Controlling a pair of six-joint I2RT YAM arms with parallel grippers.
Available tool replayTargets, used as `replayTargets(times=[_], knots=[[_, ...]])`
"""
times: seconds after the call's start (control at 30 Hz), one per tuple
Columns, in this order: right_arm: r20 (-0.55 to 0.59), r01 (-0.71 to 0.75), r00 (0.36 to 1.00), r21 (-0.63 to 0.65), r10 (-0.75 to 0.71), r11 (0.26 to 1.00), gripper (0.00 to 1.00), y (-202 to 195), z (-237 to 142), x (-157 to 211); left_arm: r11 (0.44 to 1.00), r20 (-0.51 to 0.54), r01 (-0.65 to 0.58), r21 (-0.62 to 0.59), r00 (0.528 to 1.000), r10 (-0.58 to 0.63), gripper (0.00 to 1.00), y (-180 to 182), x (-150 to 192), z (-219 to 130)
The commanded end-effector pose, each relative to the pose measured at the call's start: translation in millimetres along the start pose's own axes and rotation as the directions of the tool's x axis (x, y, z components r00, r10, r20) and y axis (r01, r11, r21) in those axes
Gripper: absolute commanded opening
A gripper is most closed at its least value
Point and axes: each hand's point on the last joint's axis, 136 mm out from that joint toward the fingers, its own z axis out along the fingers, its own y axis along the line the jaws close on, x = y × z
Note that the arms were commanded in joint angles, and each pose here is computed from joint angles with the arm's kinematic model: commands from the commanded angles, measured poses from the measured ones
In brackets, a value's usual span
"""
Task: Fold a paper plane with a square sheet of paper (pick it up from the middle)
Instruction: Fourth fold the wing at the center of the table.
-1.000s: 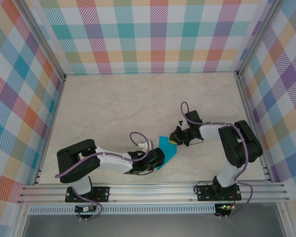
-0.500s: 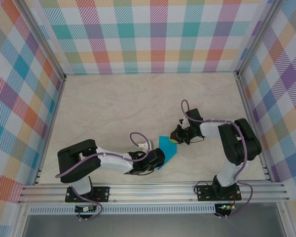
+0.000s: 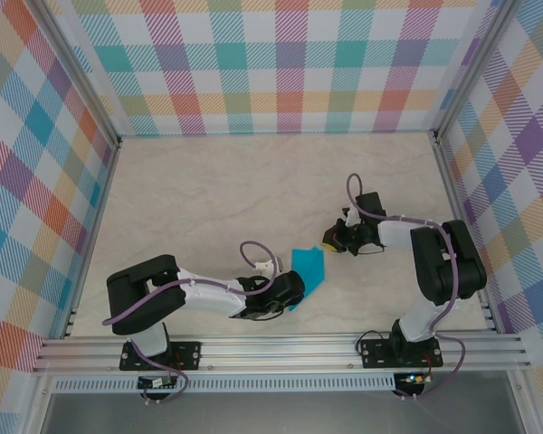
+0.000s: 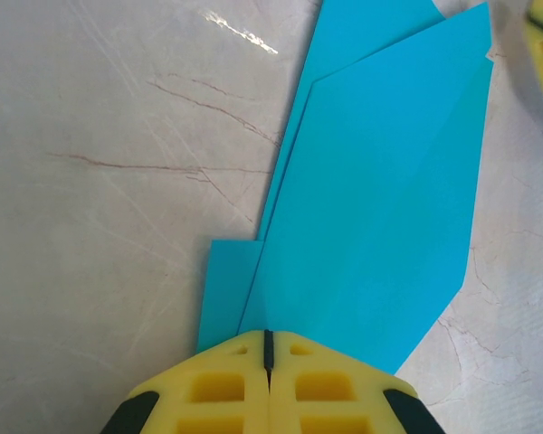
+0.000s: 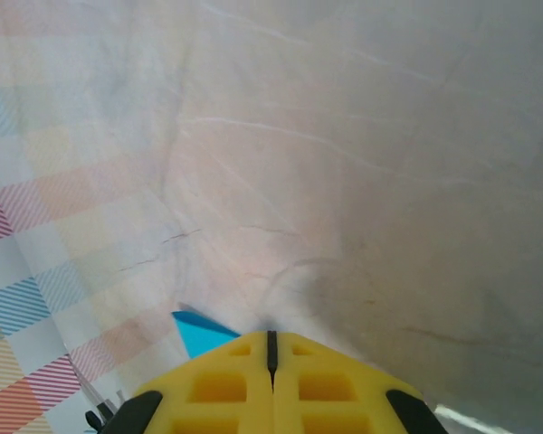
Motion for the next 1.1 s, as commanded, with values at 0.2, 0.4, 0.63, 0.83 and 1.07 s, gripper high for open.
replayTargets(times=[0.2, 0.4, 0.63, 0.83, 1.07], knots=[[-0.159, 0.076, 0.983, -0.132, -0.096, 0.988, 0.00, 49, -7, 62, 0.963, -0.110, -0.119, -0.241, 0.989, 0.095, 0.00, 75, 29, 8], [-0.200, 0.029, 0.979, -0.056, -0.039, 0.998, 0.00, 31, 14, 92, 0.967, -0.108, -0.124, -0.224, 0.989, 0.102, 0.00, 69, 29, 7], [-0.329, 0.017, 0.944, 0.012, -0.012, 1.000, 0.00, 15, 38, 112, 0.969, -0.121, -0.139, -0.205, 0.986, 0.116, 0.00, 63, 32, 8], [-0.311, 0.013, 0.949, 0.193, 0.048, 0.981, 0.00, -32, 45, 115, 0.971, -0.126, -0.158, -0.179, 0.982, 0.137, 0.00, 55, 31, 5], [-0.296, 0.009, 0.953, 0.226, 0.060, 0.974, 0.00, -46, 46, 118, 0.971, -0.118, -0.208, -0.117, 0.974, 0.194, 0.00, 25, 23, -14]])
